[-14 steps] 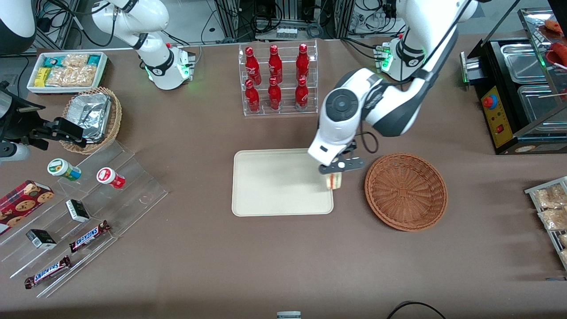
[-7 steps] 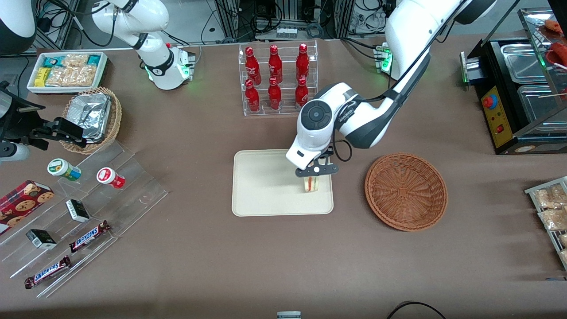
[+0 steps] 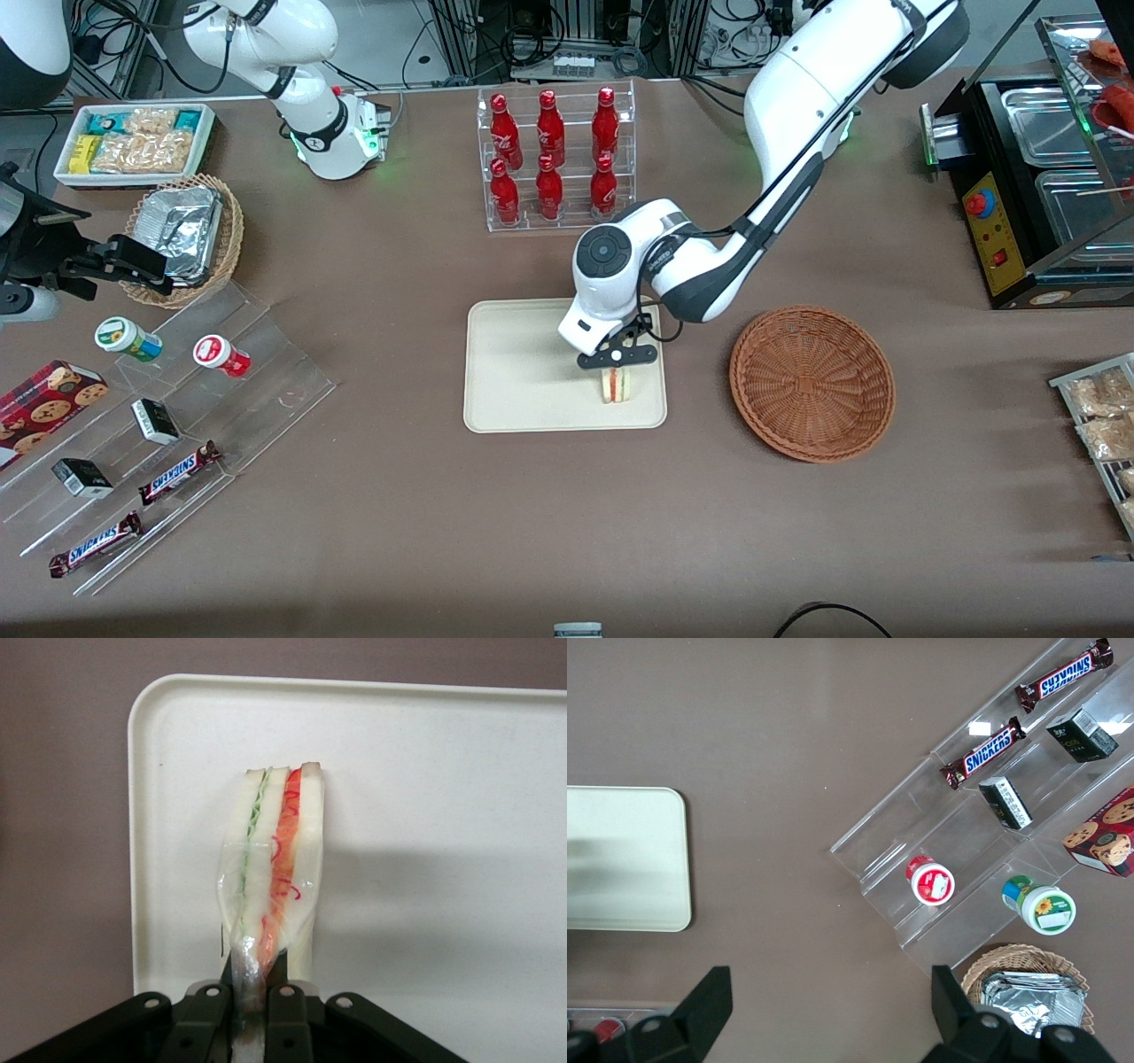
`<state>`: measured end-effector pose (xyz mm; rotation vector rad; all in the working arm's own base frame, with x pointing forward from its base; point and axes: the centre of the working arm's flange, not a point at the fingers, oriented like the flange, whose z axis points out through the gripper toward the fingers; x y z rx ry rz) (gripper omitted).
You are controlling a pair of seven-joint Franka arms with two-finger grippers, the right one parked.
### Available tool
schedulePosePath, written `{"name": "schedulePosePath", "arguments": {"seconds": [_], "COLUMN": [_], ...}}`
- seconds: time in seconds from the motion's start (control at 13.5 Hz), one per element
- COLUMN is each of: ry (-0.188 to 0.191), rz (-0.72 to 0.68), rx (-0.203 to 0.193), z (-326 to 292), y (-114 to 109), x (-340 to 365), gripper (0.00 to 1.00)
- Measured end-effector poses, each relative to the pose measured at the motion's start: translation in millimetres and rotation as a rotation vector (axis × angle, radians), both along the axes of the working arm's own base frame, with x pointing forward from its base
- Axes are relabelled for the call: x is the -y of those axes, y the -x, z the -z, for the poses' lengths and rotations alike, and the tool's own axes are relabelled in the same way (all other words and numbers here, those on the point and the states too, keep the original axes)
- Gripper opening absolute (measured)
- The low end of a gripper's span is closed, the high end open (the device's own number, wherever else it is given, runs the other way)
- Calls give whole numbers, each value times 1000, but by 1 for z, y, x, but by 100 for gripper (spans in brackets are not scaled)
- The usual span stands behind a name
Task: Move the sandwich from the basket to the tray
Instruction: 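Lower the held sandwich onto the white tray with the left gripper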
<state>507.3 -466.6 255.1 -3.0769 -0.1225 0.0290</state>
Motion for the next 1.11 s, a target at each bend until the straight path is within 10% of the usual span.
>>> {"name": "schedulePosePath", "arguments": {"seconds": [0.66, 1.11], "ry": [1, -2], "rz": [18, 19], "rx": [5, 13], "z": [0, -1], "y": [5, 3], "x": [8, 8], "gripper": [14, 68]}}
